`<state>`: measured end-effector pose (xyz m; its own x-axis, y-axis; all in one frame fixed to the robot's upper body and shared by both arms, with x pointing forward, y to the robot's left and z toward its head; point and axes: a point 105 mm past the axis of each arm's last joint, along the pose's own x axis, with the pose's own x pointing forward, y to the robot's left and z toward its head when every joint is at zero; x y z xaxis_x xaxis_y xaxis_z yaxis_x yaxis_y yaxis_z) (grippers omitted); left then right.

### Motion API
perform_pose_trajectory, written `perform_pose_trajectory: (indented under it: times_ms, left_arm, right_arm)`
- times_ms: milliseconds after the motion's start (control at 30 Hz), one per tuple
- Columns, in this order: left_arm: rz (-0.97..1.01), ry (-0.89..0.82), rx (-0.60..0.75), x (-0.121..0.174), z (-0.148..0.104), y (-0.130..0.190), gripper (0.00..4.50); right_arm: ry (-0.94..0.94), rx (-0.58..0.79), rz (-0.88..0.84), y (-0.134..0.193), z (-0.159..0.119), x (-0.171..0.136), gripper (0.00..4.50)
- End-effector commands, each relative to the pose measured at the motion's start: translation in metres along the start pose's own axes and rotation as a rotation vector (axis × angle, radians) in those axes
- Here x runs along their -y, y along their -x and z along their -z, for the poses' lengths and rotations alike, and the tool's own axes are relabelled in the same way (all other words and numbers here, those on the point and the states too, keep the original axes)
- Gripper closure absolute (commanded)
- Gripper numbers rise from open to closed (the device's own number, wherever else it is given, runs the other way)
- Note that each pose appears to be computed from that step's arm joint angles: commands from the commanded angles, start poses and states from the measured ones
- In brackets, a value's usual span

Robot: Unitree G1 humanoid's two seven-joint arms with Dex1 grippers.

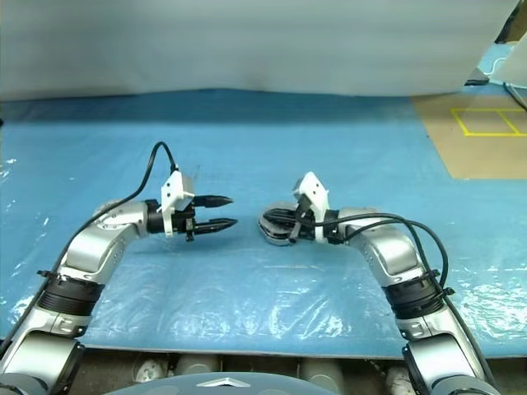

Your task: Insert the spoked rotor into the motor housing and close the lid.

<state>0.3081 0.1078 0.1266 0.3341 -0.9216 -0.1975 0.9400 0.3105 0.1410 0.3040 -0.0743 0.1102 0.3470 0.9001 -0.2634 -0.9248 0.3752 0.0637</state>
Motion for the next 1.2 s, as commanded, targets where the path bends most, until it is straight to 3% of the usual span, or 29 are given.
perform_pose_trajectory:
  times_ms: [33, 500, 633, 800, 933, 1200]
  left_arm:
    - [0.002, -0.050, 0.018, 0.001, -0.009, -0.001, 1.84]
    - [0.018, -0.055, 0.034, 0.004, -0.014, -0.007, 1.84]
    - [0.019, -0.056, 0.034, 0.004, -0.015, -0.007, 1.84]
    - [0.021, -0.056, 0.031, 0.005, -0.014, -0.010, 1.84]
    - [0.019, -0.056, 0.032, 0.004, -0.014, -0.010, 1.84]
    - [0.016, -0.052, 0.031, 0.004, -0.013, -0.010, 1.84]
  right_arm:
    - [0.021, 0.013, 0.024, -0.003, 0.003, 0.000, 4.49]
    - [0.022, -0.037, 0.115, -0.012, 0.040, 0.004, 4.49]
    - [0.023, 0.148, 0.133, -0.004, -0.001, 0.011, 3.63]
    - [0.079, 0.171, 0.108, 0.002, -0.029, 0.010, 2.00]
    - [0.127, 0.181, 0.127, 0.005, -0.042, 0.012, 2.00]
    - [0.129, 0.049, 0.122, 0.011, -0.009, 0.015, 2.00]
